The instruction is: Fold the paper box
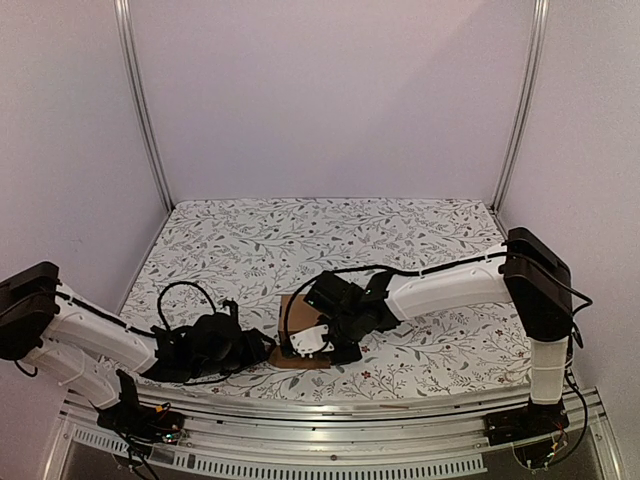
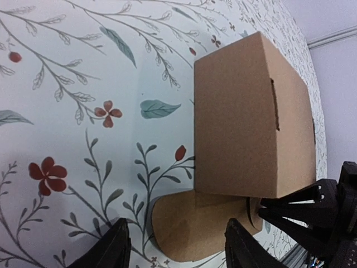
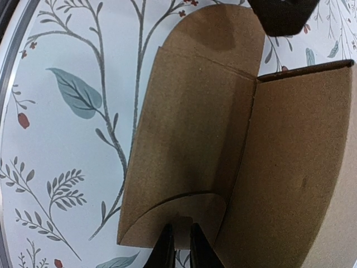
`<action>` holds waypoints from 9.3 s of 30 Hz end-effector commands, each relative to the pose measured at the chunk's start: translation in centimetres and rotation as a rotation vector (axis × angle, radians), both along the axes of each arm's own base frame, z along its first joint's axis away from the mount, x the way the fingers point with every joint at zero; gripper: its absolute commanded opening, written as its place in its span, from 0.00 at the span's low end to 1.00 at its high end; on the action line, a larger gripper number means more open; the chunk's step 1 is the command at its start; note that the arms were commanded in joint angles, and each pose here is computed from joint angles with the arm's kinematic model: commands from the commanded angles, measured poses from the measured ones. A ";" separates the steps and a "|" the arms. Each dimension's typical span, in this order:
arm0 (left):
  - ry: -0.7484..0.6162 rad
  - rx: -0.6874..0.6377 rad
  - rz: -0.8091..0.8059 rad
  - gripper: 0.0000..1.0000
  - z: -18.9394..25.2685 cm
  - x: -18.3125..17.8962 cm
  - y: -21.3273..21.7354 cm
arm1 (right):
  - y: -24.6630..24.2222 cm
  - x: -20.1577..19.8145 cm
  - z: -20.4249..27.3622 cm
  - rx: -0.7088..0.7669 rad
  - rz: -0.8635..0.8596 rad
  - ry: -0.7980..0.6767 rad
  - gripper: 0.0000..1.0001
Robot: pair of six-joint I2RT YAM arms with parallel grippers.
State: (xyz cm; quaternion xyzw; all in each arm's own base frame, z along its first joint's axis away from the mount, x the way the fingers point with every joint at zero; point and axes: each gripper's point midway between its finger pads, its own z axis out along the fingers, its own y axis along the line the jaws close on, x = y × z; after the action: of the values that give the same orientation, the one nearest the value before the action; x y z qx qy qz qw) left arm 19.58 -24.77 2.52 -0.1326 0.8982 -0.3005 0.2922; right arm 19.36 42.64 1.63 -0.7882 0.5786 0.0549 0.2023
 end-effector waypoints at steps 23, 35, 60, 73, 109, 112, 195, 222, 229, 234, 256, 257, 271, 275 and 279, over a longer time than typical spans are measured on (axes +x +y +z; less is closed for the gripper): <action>0.006 -0.027 -0.216 0.43 1.2 -0.3 -5.0 | -5.0 -2.8 -7.3 -0.259 -0.028 0.124 0.10; -0.010 -0.066 -0.267 0.41 1.6 -0.1 -7.0 | -4.8 -3.6 -7.5 -0.250 -0.048 0.182 0.10; -0.049 0.303 -0.048 0.00 3.5 1.2 5.8 | -4.9 -3.6 -8.0 -0.267 -0.064 0.194 0.10; 0.022 0.212 -0.231 0.00 -0.5 1.1 3.1 | -4.8 -3.6 -8.1 -0.269 -0.068 0.201 0.10; -0.032 0.080 -0.382 0.00 3.9 1.0 -3.8 | -5.2 -3.7 -8.7 -0.293 -0.073 0.205 0.10; -0.063 0.182 -0.333 0.00 5.7 1.2 -1.0 | -5.2 -3.8 -8.7 -0.293 -0.073 0.208 0.10; -0.183 0.077 -0.452 0.00 2.9 -1.0 -8.1 | -5.4 -3.7 -9.3 -0.290 -0.164 0.340 0.11; -0.040 0.024 -0.474 0.00 0.6 -4.3 -9.3 | -5.5 -2.0 -9.4 -0.278 -0.279 0.392 0.11; -0.050 0.023 -0.469 0.00 1.1 -5.0 -9.3 | -5.6 -1.8 -9.5 -0.281 -0.293 0.398 0.11; -0.051 -0.027 -0.468 0.00 1.6 -5.5 -9.5 | -5.8 -1.5 -9.6 -0.279 -0.316 0.414 0.11; -0.081 -0.001 -0.458 0.00 3.9 -6.4 -6.3 | -6.0 -0.5 -9.5 -0.266 -0.377 0.440 0.11; -0.080 0.016 -0.439 0.00 4.0 -6.5 -5.3 | -6.1 -0.3 -9.5 -0.264 -0.388 0.443 0.11; -0.089 0.061 -0.086 0.00 1.5 -4.5 6.6 | -5.0 0.1 -7.0 -0.209 -0.472 0.463 0.14; -0.083 0.057 -0.097 0.00 0.9 -3.8 6.3 | -4.4 0.6 -5.3 -0.167 -0.472 0.445 0.14; -0.090 0.051 -0.135 0.00 1.3 -3.2 4.8 | -4.3 0.7 -3.4 -0.134 -0.475 0.437 0.21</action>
State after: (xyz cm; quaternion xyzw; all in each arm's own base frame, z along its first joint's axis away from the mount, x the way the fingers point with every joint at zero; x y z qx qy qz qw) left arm 15.92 -18.67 3.55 -0.0733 0.9007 -0.2898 0.3152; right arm 21.04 43.95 1.51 -0.6420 0.7307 0.2009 0.1163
